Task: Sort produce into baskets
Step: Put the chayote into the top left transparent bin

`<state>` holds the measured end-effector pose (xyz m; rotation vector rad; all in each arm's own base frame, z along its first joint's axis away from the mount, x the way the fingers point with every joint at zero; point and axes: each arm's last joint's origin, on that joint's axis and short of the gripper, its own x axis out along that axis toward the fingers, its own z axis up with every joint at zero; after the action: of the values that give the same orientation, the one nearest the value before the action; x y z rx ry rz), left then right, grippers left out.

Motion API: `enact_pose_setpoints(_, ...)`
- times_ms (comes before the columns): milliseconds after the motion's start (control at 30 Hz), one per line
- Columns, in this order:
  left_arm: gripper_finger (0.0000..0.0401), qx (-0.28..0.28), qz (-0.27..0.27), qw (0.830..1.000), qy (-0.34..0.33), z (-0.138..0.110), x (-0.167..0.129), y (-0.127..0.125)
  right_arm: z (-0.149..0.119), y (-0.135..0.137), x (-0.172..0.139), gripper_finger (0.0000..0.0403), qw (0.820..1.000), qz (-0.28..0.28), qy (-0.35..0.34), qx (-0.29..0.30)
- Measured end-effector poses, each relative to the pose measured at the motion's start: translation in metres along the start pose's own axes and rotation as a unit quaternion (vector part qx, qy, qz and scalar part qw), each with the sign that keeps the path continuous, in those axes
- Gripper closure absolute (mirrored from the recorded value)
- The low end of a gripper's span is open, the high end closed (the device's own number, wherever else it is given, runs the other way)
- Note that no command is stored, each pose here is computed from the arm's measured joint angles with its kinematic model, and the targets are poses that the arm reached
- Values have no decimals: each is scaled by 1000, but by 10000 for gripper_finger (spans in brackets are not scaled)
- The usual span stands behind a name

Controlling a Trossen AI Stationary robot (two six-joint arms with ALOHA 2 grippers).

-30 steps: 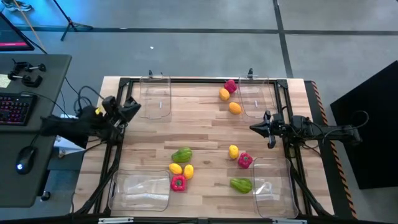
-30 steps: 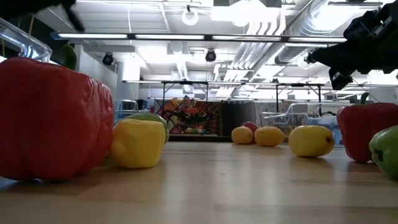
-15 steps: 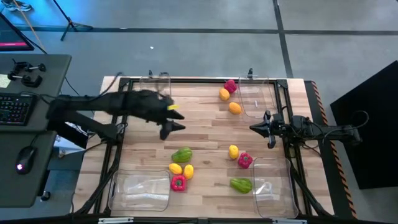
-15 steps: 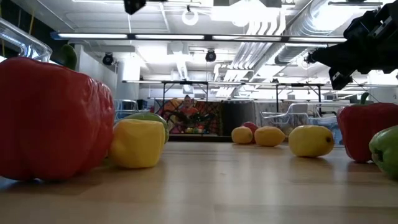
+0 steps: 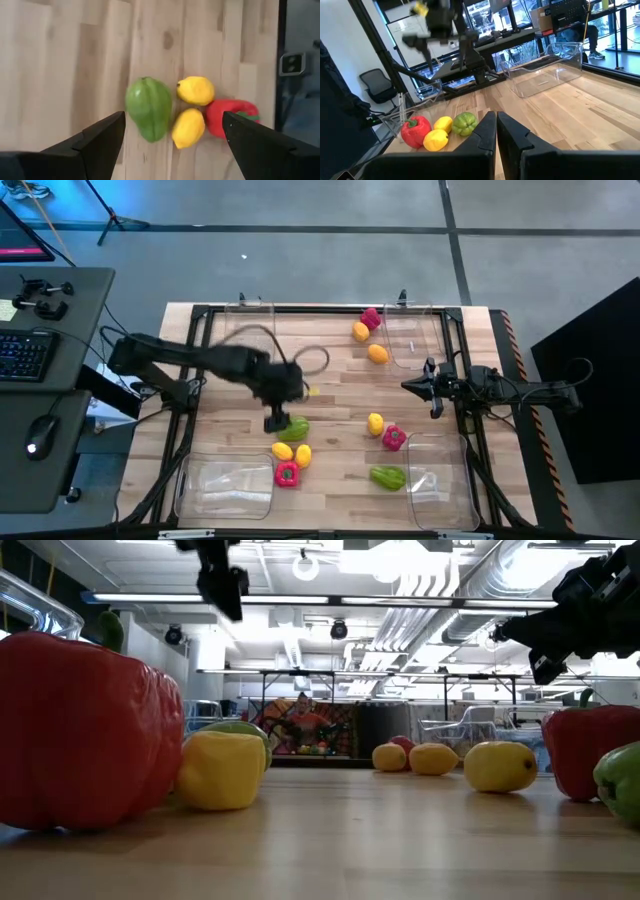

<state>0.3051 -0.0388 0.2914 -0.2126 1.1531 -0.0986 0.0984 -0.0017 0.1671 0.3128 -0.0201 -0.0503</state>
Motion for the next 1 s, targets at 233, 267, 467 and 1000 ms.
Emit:
enact_pose_setpoints(233, 80, -3, -7, 1000, 10, -29, 49, -3, 0, 0, 0, 398, 1000, 0, 0, 0)
enact_pose_setpoints(267, 80, -3, -1, 1000, 9, -31, 51, -1, 0, 0, 0, 398, 1000, 0, 0, 0)
enact_pose_setpoints(467, 80, 8, 56, 998, 4, -36, 59, 10, 0, 0, 0, 398, 1000, 0, 0, 0)
enact_pose_setpoints(1000, 6, 81, 57, 995, 21, -38, 72, 9, 0, 0, 0, 398, 1000, 0, 0, 0)
